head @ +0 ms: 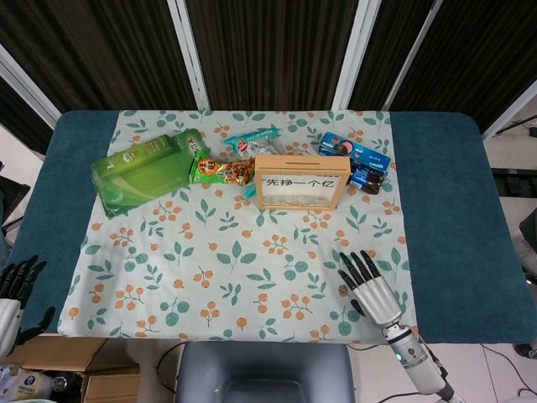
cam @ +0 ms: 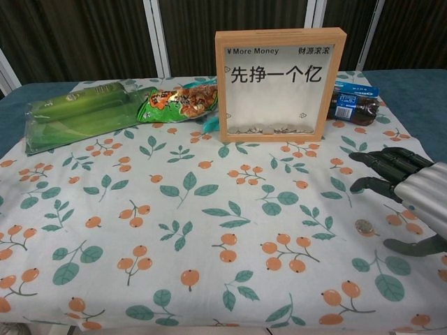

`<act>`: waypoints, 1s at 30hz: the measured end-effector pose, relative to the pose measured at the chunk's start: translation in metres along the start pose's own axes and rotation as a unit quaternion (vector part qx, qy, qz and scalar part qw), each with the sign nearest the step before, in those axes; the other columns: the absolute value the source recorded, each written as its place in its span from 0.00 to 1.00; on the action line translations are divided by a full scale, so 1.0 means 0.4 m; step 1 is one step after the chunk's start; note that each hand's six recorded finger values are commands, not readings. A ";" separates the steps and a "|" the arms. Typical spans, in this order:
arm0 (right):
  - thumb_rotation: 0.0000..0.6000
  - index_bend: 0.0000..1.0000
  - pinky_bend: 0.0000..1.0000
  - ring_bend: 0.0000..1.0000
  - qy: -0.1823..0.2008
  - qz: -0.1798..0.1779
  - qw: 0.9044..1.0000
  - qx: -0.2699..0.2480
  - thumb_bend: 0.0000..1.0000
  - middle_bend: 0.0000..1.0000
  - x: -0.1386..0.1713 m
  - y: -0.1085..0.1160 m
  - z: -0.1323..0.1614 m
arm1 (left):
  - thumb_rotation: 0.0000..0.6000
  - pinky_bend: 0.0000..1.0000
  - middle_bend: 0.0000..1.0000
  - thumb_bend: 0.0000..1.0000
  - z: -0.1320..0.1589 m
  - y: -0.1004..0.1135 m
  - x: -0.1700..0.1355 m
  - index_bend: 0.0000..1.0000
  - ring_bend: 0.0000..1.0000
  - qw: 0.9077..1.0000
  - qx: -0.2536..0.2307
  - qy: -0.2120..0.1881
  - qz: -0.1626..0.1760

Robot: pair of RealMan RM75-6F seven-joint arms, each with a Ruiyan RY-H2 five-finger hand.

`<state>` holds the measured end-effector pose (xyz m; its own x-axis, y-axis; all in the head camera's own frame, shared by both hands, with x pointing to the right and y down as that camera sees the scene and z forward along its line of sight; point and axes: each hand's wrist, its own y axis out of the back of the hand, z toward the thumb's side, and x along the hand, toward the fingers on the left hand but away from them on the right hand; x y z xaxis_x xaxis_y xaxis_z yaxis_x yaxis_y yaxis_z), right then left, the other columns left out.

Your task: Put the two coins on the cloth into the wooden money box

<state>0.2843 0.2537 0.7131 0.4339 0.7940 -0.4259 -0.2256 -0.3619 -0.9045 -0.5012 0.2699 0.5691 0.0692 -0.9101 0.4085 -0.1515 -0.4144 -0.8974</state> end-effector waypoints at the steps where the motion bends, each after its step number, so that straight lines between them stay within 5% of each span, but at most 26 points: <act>1: 1.00 0.42 0.00 0.00 0.000 0.001 1.000 0.000 0.35 0.04 -0.001 -0.001 0.000 | 1.00 0.03 0.00 0.37 0.000 0.000 0.000 0.00 0.00 1.000 0.000 0.000 0.000; 30: 1.00 0.56 0.00 0.00 0.008 0.020 1.000 -0.009 0.50 0.13 -0.012 -0.013 0.013 | 1.00 0.03 0.00 0.37 0.003 0.003 0.004 0.00 0.00 1.000 0.004 0.000 0.000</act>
<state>0.2790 0.2543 0.7200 0.4393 0.7708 -0.4613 -0.2276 -0.4013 -0.8872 -0.5001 0.2679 0.5685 0.0700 -0.9098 0.4091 -0.1430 -0.4150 -0.8985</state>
